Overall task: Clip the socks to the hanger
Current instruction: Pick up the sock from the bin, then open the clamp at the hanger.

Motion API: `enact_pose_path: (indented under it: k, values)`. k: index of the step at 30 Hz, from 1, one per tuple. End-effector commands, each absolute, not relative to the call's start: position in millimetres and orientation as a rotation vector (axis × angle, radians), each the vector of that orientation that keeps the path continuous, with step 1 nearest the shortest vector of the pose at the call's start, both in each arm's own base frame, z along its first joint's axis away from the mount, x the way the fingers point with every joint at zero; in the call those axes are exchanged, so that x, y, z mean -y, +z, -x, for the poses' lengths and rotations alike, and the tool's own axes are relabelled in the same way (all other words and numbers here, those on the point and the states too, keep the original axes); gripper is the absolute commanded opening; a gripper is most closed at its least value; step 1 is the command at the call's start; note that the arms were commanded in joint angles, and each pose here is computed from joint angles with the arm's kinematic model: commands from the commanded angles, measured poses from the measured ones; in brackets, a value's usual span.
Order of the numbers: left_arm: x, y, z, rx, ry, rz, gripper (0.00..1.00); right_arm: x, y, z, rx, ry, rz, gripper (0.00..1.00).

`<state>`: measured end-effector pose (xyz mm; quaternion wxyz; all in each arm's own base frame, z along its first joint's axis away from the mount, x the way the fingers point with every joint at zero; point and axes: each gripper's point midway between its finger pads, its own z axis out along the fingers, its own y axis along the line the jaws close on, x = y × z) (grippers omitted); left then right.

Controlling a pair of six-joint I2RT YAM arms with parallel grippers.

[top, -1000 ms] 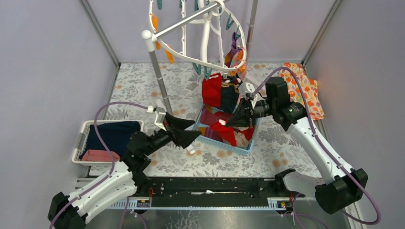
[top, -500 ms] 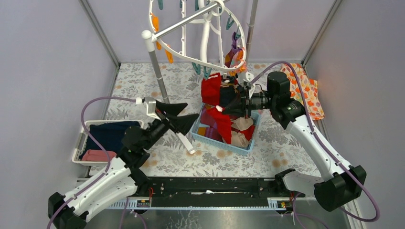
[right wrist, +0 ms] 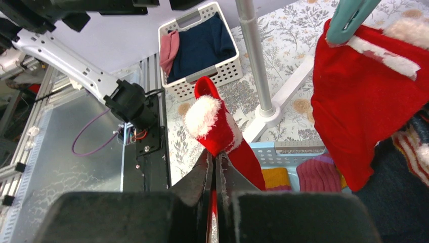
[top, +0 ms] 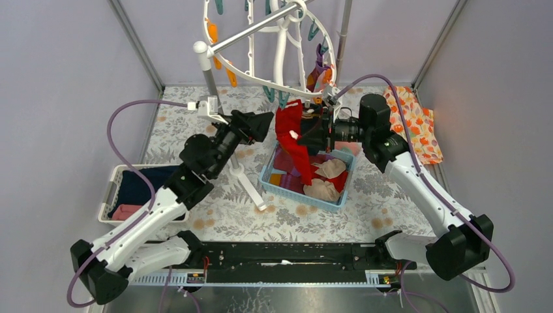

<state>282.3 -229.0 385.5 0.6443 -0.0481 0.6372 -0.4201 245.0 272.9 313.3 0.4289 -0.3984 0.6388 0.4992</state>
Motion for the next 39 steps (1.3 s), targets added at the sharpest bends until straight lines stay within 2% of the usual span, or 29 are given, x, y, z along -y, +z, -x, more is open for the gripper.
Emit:
enact_pose_path:
  k: [1, 4, 7, 22, 39]
  values:
    - [224.4, 384.6, -302.3, -1.482, -0.855, 0.171, 0.81, -281.2, 352.1, -253.9, -1.525, 1.260, 0.922, 0.00]
    - [227.6, 386.8, -313.8, -1.478, -0.806, 0.160, 0.75, -282.7, 355.3, -253.4, -1.526, 1.285, 0.905, 0.00]
    - [229.5, 388.5, -325.0, -1.466, -0.748, 0.138, 0.72, -283.3, 356.4, -252.1, -1.525, 1.307, 0.894, 0.00]
    - [237.5, 403.5, -350.6, -1.347, -0.607, 0.033, 0.68, -281.3, 358.3, -247.1, -1.522, 1.312, 0.888, 0.00]
    - [241.3, 412.1, -375.9, -1.355, -0.552, -0.001, 0.63, -279.0, 361.2, -242.9, -1.520, 1.308, 0.892, 0.00]
